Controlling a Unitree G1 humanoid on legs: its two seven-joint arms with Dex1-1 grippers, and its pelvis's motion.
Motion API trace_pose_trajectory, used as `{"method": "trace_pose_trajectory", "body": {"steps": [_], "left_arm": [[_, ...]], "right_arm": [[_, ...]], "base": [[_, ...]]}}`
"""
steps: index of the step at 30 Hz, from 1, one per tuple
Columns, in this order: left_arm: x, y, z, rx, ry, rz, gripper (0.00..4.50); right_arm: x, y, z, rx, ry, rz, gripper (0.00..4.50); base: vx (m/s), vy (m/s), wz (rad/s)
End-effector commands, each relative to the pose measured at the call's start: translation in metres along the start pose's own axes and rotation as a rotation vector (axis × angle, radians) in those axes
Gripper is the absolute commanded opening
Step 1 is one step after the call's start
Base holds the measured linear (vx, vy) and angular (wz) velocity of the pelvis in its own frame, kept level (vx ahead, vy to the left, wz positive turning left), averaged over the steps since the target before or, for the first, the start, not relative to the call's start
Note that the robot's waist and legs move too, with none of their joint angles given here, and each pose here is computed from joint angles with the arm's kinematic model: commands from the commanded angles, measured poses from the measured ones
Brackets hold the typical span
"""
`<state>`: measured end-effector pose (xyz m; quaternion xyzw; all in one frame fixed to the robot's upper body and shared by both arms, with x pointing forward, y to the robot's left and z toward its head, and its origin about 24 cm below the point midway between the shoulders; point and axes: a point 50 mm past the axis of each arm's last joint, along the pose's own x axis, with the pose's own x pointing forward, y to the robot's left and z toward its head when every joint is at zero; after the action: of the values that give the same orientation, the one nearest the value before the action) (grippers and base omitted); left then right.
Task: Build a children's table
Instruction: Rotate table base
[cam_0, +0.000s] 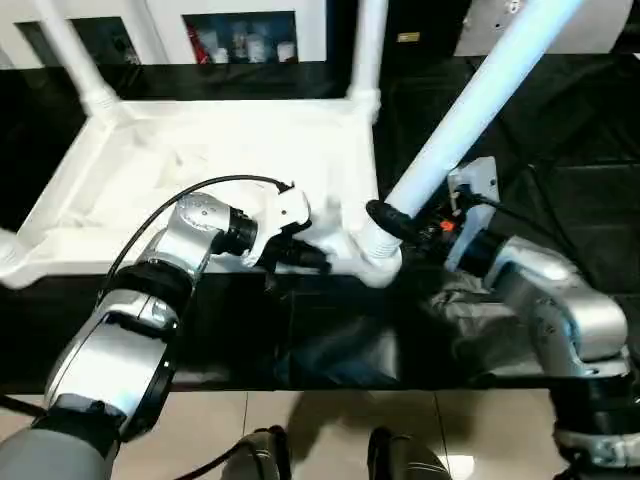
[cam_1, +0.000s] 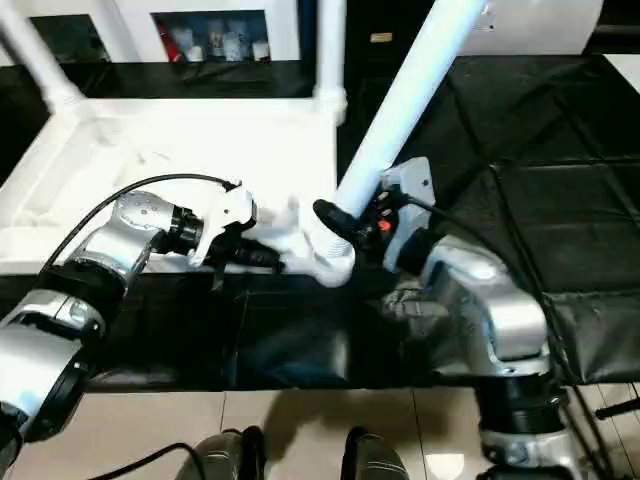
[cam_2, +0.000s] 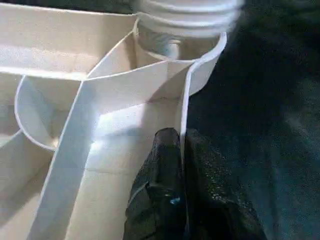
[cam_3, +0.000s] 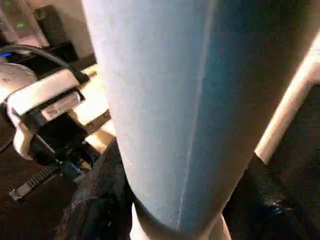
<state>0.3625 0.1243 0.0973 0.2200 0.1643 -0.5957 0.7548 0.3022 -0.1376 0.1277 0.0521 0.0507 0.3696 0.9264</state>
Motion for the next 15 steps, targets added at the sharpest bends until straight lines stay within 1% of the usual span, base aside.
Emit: {"method": "trace_pose_trajectory", "body": {"steps": [1, 2, 3, 4, 5, 6, 7, 8, 9, 10, 11, 12, 13, 14, 15], "left_arm": [[-0.015, 0.008, -0.020, -0.181, 0.017, 0.221, 0.00], [-0.015, 0.008, -0.020, -0.181, 0.017, 0.221, 0.00], [-0.015, 0.009, -0.019, -0.216, -0.012, 0.254, 0.00], [-0.015, 0.009, -0.019, -0.216, -0.012, 0.254, 0.00], [-0.015, 0.007, -0.016, -0.290, -0.062, 0.313, 0.00], [-0.013, 0.002, -0.015, -0.315, -0.070, 0.341, 0.00], [-0.012, 0.001, -0.015, -0.318, -0.069, 0.345, 0.00], [-0.011, -0.003, -0.014, -0.306, -0.072, 0.349, 0.00], [-0.007, -0.009, -0.010, -0.262, -0.095, 0.331, 0.00], [-0.007, -0.009, -0.010, -0.262, -0.095, 0.331, 0.00], [-0.004, -0.016, -0.005, -0.213, -0.111, 0.287, 0.00], [-0.004, -0.017, -0.005, -0.195, -0.106, 0.280, 0.00], [-0.002, -0.023, -0.005, -0.100, -0.080, 0.234, 0.00], [-0.002, -0.023, -0.005, -0.097, -0.078, 0.232, 0.00], [-0.002, -0.029, -0.008, -0.037, -0.024, 0.190, 0.00]], "right_arm": [[0.003, 0.006, 0.002, -0.008, 0.020, -0.041, 1.91], [0.003, 0.006, 0.002, -0.008, 0.020, -0.041, 1.91], [0.004, 0.007, 0.001, 0.000, 0.030, -0.051, 1.91], [0.004, 0.007, 0.001, 0.000, 0.030, -0.051, 1.91], [0.008, 0.012, -0.001, 0.007, 0.066, -0.058, 1.91], [0.012, 0.016, -0.001, 0.018, 0.070, -0.055, 1.91], [0.013, 0.017, -0.001, 0.020, 0.070, -0.055, 1.91], [0.016, 0.017, 0.000, 0.024, 0.065, -0.061, 1.91], [0.019, 0.017, 0.002, 0.030, 0.030, -0.075, 1.91], [0.019, 0.017, 0.002, 0.030, 0.030, -0.075, 1.91], [0.022, 0.016, 0.007, 0.038, -0.036, -0.080, 1.91], [0.022, 0.015, 0.007, 0.040, -0.039, -0.085, 1.91], [0.022, 0.012, 0.009, 0.028, -0.065, -0.123, 1.91], [0.022, 0.012, 0.010, 0.025, -0.068, -0.124, 1.91], [0.021, 0.008, 0.012, -0.008, -0.067, -0.166, 1.91]], "base": [[0.000, 0.000, 0.00], [0.000, 0.000, 0.00], [0.000, 0.000, 0.00], [0.000, 0.000, 0.00], [0.000, 0.000, 0.00], [0.000, 0.000, 0.00], [0.000, 0.000, 0.00], [0.000, 0.000, 0.00], [0.000, 0.000, 0.00], [0.000, 0.000, 0.00], [0.000, 0.000, 0.00], [0.000, 0.000, 0.00], [0.000, 0.000, 0.00], [0.000, 0.000, 0.00], [0.000, 0.000, 0.00]]}}
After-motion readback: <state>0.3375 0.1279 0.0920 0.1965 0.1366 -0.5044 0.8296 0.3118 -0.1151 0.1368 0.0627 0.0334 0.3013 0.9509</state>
